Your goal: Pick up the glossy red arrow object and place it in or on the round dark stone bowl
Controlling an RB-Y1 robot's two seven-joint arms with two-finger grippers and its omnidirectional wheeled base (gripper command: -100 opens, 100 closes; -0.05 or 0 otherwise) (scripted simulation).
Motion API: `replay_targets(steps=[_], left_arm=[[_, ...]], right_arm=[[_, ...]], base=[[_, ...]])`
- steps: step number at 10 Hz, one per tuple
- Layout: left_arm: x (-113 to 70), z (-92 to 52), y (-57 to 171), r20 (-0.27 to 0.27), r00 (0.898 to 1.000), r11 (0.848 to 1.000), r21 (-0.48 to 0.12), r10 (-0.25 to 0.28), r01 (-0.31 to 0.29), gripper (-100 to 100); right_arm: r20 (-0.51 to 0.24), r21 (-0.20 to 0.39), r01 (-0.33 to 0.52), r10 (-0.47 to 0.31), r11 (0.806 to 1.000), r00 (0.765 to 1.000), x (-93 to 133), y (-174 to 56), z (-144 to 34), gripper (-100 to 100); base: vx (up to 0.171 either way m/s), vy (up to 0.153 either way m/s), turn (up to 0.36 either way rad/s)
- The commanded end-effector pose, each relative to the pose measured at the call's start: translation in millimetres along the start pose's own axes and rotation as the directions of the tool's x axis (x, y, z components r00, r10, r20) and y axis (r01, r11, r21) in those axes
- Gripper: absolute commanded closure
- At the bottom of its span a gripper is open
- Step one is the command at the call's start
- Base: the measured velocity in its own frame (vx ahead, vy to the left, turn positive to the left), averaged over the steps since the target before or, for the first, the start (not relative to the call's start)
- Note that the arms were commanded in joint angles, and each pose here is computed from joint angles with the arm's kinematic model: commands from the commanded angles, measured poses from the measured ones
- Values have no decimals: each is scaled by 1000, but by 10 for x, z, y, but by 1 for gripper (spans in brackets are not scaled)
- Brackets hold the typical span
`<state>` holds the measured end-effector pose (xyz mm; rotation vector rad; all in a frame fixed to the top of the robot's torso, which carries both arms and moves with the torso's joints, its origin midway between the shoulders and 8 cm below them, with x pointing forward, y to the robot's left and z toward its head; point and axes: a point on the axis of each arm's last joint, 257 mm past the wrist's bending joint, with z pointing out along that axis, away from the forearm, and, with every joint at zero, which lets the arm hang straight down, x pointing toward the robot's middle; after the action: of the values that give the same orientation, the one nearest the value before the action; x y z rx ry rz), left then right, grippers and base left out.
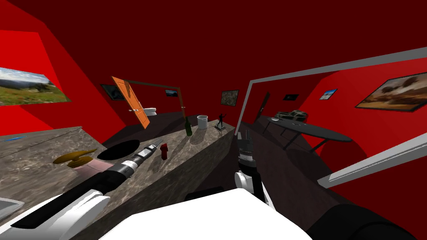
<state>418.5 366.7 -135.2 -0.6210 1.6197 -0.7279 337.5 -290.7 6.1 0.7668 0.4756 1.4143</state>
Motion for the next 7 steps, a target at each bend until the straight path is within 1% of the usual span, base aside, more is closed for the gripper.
replay_targets(steps=[1,2,3,4,5,6,7], left_arm=[[-12,6,123,-24,1000,999,-43,16,-17,-100],[-59,-18,297,-47,999,995,-96,26,-30,-100],[-44,-22,340,-57,998,993,-113,29,-36,-100],[-99,-57,509,-83,996,985,-166,38,-51,-100],[-79,-67,557,-91,995,982,-184,36,-53,-100],[-143,-110,705,-112,993,971,-229,40,-65,-100],[-116,-129,770,-124,992,965,-254,37,-68,-100]], right_arm=[[0,0,0,0,1000,1000,0,0,0,0],[0,0,0,0,1000,1000,-1,0,0,0],[0,0,0,0,1000,1000,0,0,0,0],[0,0,0,0,1000,1000,-1,0,0,0],[0,0,0,0,1000,1000,0,0,0,0],[0,0,0,0,1000,1000,-1,0,0,0],[0,0,0,0,1000,1000,0,0,0,0]], base=[[-14,14,-120],[-14,14,-204],[-12,14,-111],[-14,9,-224],[-12,14,-109],[-10,11,-213],[-8,15,-121]])
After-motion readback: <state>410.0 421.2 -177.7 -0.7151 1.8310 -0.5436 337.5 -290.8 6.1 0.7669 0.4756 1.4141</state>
